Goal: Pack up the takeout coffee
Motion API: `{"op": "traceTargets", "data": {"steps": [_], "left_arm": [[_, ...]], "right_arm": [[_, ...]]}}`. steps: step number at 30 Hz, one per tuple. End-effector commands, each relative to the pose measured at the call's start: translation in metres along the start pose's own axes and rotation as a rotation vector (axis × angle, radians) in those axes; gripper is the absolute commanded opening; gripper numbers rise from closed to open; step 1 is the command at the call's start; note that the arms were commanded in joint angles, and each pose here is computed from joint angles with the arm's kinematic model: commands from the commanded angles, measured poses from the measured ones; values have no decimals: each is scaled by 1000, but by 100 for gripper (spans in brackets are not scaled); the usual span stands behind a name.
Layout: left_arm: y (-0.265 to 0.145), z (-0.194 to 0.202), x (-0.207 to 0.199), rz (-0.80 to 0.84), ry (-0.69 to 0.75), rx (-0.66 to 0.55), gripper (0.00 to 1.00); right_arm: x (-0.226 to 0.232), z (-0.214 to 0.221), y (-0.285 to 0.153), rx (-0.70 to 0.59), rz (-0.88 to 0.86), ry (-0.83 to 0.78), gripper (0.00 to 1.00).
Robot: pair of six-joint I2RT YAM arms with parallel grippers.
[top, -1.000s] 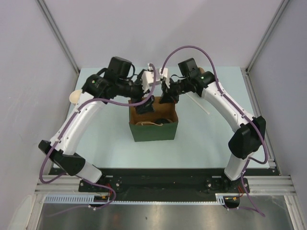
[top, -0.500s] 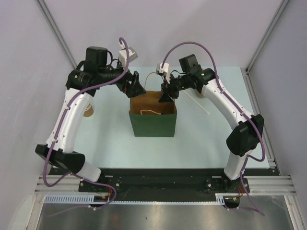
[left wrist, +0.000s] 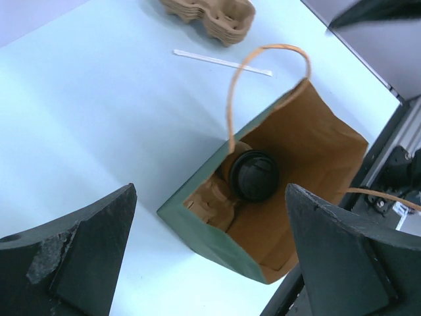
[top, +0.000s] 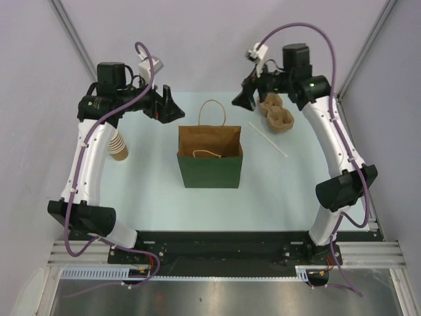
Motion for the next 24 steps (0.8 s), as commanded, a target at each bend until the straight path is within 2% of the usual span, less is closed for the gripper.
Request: {"op": "traceTargets", "data": {"steps": [1,3,7,14,17,24], "left_arm": [[-9,-4,14,-37,-26,-49,100],[-13,-1,24,-76,-27,-48,100],[-16,8,35,-119,-30,-28,100],[-8,31,48,-144,-39,46,99],[-2,39,54,-149,-51,83,99],[0,51,55,-162,-70,116,99]], "right_arm": [[-33,-4,-51,-31,173,66,85],[-44,19,-62,51,241,80,83],[-66,99,-78,254,386,174,73],[-91,203,-72,486,566,255,55],[-108,231,-60,533,602,284,50],[-139,269,-41,581,629,286,49]]}}
Point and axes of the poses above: each gripper's point midway between its finger pads, its own y axis out along the fingers, its own x axis along the line the jaws close on, z = x × y, the point moved 7 cm from there along -y, back along the fingers, and after that the axes turned 11 degrees about y, right-handed, at the moved point
